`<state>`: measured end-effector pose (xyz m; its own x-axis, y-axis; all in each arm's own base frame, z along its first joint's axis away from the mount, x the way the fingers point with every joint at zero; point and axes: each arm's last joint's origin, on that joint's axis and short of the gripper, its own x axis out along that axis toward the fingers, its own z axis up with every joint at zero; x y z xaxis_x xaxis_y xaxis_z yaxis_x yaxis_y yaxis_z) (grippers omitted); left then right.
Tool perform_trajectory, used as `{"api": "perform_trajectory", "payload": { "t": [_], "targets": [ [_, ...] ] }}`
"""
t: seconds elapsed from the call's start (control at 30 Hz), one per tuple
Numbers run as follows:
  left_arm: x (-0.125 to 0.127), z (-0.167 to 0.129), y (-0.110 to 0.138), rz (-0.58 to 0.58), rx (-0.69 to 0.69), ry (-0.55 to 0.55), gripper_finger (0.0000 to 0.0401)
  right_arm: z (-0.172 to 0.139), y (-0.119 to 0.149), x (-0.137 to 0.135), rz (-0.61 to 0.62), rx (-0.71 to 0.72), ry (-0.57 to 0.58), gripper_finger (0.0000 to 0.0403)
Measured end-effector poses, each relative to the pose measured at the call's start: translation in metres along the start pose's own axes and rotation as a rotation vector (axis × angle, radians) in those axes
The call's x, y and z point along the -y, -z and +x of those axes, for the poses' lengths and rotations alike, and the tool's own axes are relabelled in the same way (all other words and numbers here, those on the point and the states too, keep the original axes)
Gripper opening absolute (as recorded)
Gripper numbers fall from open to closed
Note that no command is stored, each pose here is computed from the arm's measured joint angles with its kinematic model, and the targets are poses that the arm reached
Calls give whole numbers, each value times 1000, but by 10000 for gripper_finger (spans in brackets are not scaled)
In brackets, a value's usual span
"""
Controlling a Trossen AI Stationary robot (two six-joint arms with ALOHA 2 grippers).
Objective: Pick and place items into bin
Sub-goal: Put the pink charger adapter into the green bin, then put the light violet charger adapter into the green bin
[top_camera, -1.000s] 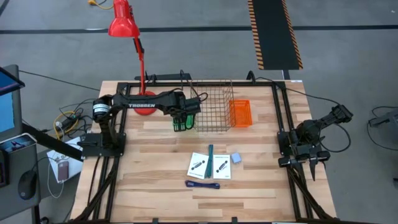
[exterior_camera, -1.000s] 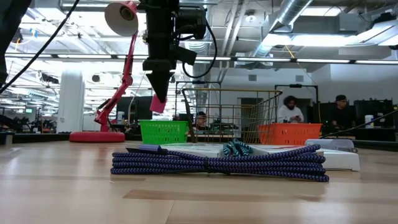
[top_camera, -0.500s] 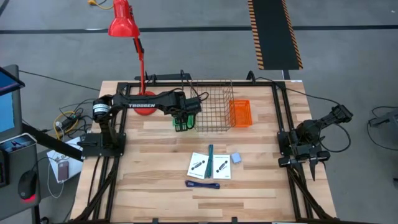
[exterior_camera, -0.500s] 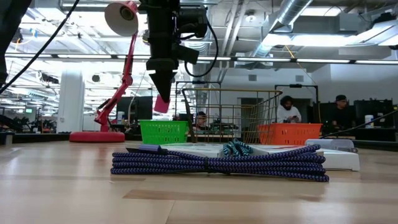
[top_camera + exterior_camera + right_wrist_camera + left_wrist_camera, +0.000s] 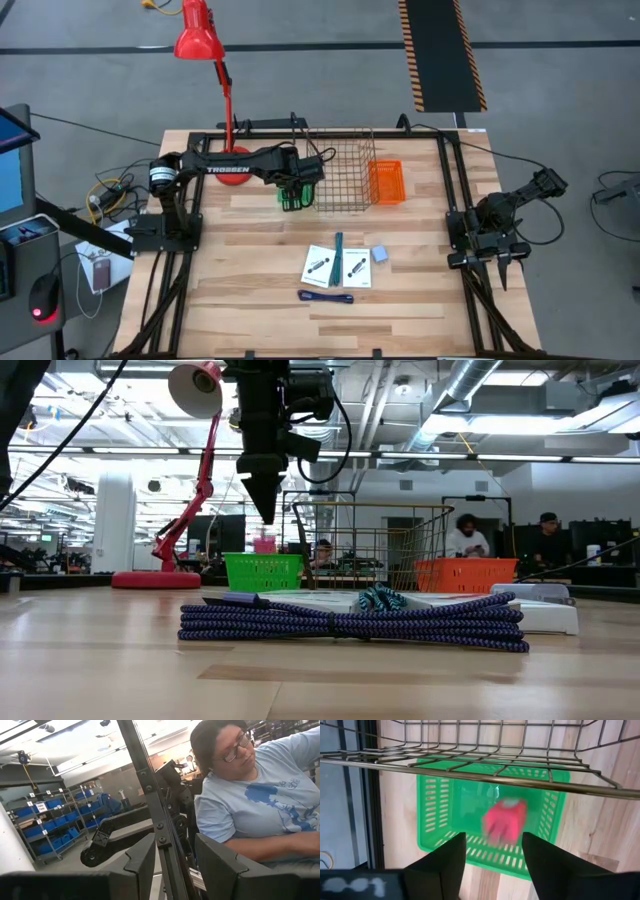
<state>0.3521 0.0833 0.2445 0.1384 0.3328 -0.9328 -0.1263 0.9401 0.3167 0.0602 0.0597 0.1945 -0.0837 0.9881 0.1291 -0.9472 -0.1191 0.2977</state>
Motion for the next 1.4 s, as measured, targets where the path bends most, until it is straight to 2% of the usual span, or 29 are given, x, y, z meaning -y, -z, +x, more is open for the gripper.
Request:
{"api": "perform_trajectory", "payload": {
  "t": [0.27, 0.43, 0.67, 0.83, 0.97, 1.17, 1.3, 1.4],
  "targets": [
    [-1, 0, 0, -3, -5, -20, 231, 0, 0, 0, 0, 0, 0, 134],
    [3, -1, 2, -23, -28, -15, 236, 0, 0, 0, 0, 0, 0, 132],
    [15, -6, 19, -84, -203, -7, 235, 0, 0, 0, 0, 0, 0, 134],
    [32, -15, 29, -137, -301, -26, 235, 0, 0, 0, -1, 0, 0, 133],
    [57, -23, 27, -89, -252, -67, 235, 0, 0, 0, -1, 0, 0, 134],
    [89, -36, 25, 25, -138, -223, 235, 0, 0, 0, -1, 0, 0, 133],
    [104, -41, 27, 67, -111, -215, 235, 0, 0, 0, 0, 0, 0, 134],
    [115, -44, 27, 86, -99, -148, 235, 0, 0, 0, 0, 0, 0, 134]
  ]
}}
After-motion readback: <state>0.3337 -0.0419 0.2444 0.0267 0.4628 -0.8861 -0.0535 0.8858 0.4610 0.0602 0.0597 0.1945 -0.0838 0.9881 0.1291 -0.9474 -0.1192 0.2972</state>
